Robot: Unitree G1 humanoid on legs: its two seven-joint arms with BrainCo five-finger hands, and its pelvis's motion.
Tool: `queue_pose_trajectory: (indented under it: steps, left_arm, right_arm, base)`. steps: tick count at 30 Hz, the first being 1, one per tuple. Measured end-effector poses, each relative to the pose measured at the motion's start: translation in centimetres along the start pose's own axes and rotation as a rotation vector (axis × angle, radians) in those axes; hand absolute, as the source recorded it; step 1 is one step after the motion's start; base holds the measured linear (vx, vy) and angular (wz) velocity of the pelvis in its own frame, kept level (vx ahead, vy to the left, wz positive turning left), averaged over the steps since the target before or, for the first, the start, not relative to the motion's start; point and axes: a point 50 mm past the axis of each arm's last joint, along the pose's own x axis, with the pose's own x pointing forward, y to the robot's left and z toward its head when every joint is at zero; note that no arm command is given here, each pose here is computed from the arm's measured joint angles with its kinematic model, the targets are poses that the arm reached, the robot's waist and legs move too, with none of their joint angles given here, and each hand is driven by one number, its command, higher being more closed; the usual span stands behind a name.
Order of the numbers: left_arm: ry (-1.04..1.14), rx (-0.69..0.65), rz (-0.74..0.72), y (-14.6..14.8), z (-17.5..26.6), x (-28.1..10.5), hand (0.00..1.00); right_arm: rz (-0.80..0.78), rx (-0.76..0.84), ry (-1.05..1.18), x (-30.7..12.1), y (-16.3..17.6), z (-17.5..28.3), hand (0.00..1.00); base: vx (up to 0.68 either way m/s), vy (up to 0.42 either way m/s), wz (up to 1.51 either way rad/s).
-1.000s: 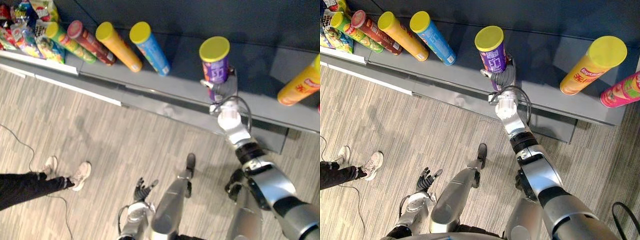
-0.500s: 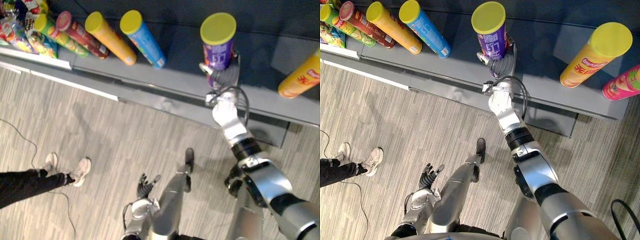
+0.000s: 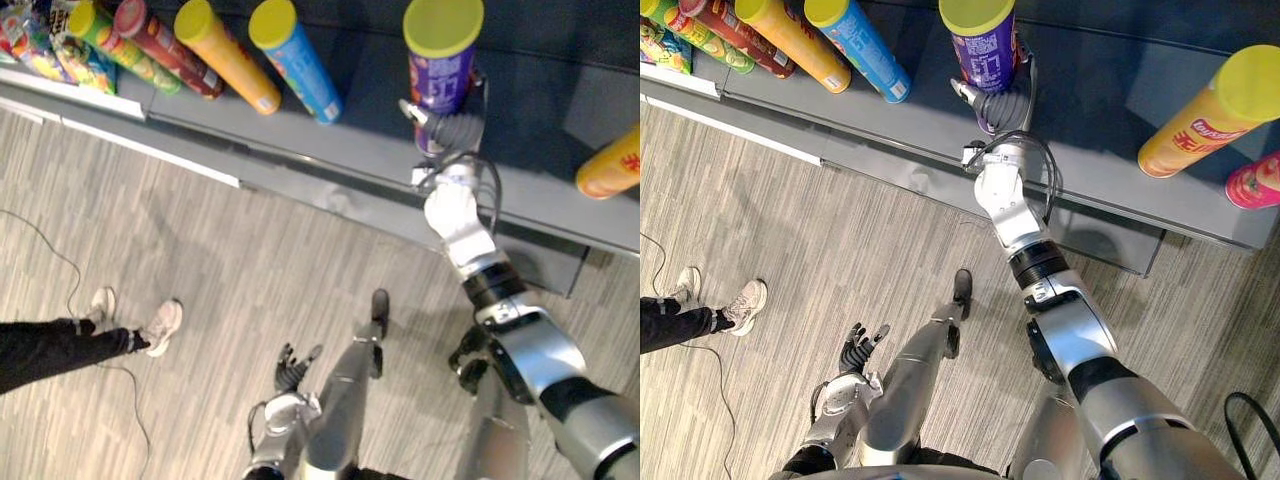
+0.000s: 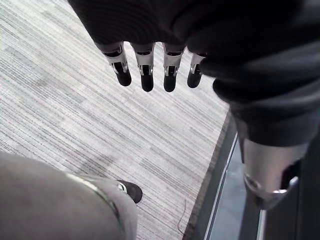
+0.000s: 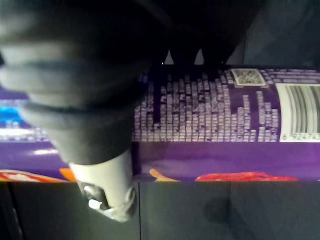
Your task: Put the gum and the chips on the shelf.
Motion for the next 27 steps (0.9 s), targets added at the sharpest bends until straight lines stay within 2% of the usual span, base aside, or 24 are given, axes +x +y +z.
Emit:
queue_pose_trajectory:
  steps: [27]
  left_arm:
    - [-0.024, -0.017, 0.007, -0.43, 0.54, 0.10, 0.00]
  right_arm:
    - [0.006, -0.024, 0.020, -0.17, 0.04, -0.65, 1.00]
  base:
    - [0.02, -0.018, -0.01]
